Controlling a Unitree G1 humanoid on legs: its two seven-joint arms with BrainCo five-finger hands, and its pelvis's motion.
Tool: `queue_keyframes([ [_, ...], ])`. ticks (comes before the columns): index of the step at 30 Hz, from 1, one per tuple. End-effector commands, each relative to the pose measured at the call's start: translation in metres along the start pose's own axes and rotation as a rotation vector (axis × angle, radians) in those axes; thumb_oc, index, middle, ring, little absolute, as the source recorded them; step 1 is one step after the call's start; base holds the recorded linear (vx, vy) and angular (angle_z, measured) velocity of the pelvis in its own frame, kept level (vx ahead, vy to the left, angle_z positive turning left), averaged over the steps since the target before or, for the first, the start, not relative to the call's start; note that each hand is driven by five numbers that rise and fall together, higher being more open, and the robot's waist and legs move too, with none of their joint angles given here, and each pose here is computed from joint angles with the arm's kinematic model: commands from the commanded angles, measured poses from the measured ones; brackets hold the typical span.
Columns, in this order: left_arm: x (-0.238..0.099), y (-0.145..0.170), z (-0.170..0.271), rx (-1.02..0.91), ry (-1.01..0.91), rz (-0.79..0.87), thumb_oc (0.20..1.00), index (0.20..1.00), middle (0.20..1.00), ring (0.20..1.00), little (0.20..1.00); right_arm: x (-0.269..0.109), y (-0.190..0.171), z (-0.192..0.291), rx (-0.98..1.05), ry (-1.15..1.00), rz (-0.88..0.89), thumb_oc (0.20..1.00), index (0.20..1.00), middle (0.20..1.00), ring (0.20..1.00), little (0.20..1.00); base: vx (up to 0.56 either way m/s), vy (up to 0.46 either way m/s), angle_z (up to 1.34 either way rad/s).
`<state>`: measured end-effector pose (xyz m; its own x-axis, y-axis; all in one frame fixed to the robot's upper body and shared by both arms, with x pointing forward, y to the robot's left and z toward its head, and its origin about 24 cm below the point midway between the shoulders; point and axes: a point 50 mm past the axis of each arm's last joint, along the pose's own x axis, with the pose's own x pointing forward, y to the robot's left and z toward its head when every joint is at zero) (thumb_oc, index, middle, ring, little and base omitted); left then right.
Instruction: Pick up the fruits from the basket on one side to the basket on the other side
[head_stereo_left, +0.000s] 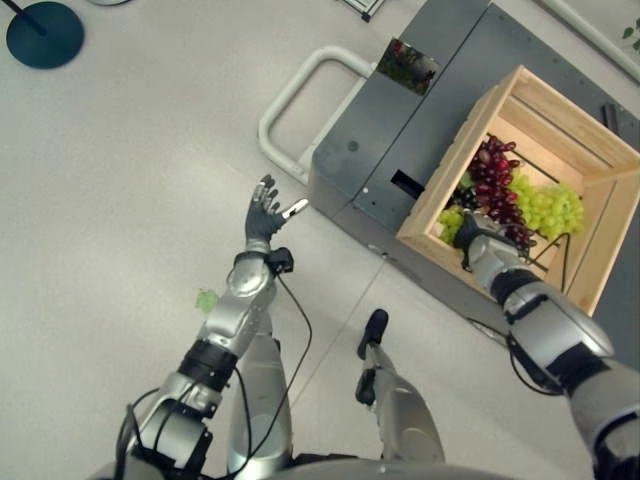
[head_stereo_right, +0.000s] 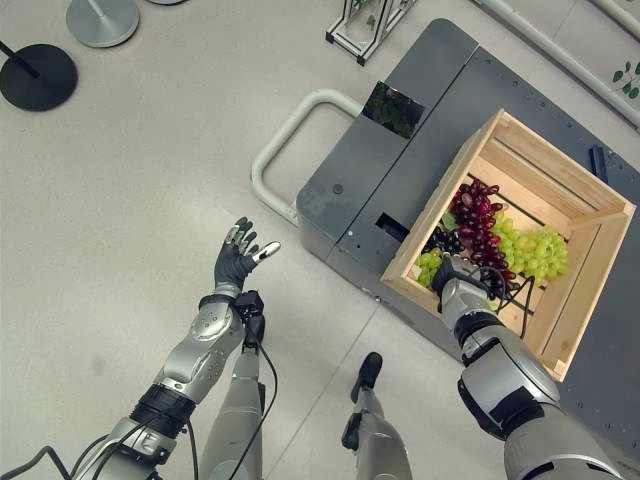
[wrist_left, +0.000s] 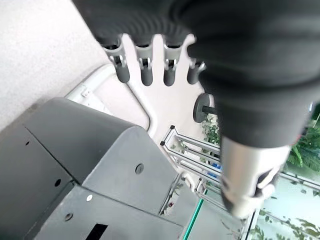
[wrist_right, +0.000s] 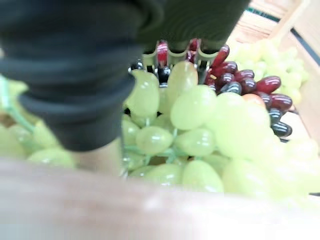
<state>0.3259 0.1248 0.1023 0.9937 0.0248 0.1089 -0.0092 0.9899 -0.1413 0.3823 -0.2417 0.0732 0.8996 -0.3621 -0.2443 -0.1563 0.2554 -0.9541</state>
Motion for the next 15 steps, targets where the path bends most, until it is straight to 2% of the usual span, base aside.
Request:
queue_keyframes([
  [1, 0.0, -0.03, 0.029, -0.063, -0.135, -0.102, 1.0, 1.0, 1.0, 1.0, 1.0, -0.01, 0.035, 0.022, -0.031, -0.076, 0.118, 0.438, 0.438, 0.438, 0.438, 0.438, 0.0, 0.0, 0.0],
  [2, 0.001, -0.034, 0.029, -0.045, -0.136, -0.12, 1.0, 1.0, 1.0, 1.0, 1.0, -0.011, 0.04, 0.023, -0.02, -0.077, 0.123, 0.2, 0.2, 0.2, 0.2, 0.2, 0.0, 0.0, 0.0],
  [7, 0.0, -0.046, 0.04, 0.114, -0.194, -0.27, 1.0, 1.0, 1.0, 1.0, 1.0, -0.015, 0.052, 0.023, 0.048, -0.082, 0.151, 0.2, 0.2, 0.2, 0.2, 0.2, 0.0, 0.0, 0.0],
  [15, -0.002, -0.071, 0.047, 0.206, -0.232, -0.431, 1.0, 1.0, 1.0, 1.0, 1.0, -0.016, 0.056, 0.016, 0.123, -0.064, 0.163, 0.2, 0.2, 0.2, 0.2, 0.2, 0.0, 0.004, 0.0],
])
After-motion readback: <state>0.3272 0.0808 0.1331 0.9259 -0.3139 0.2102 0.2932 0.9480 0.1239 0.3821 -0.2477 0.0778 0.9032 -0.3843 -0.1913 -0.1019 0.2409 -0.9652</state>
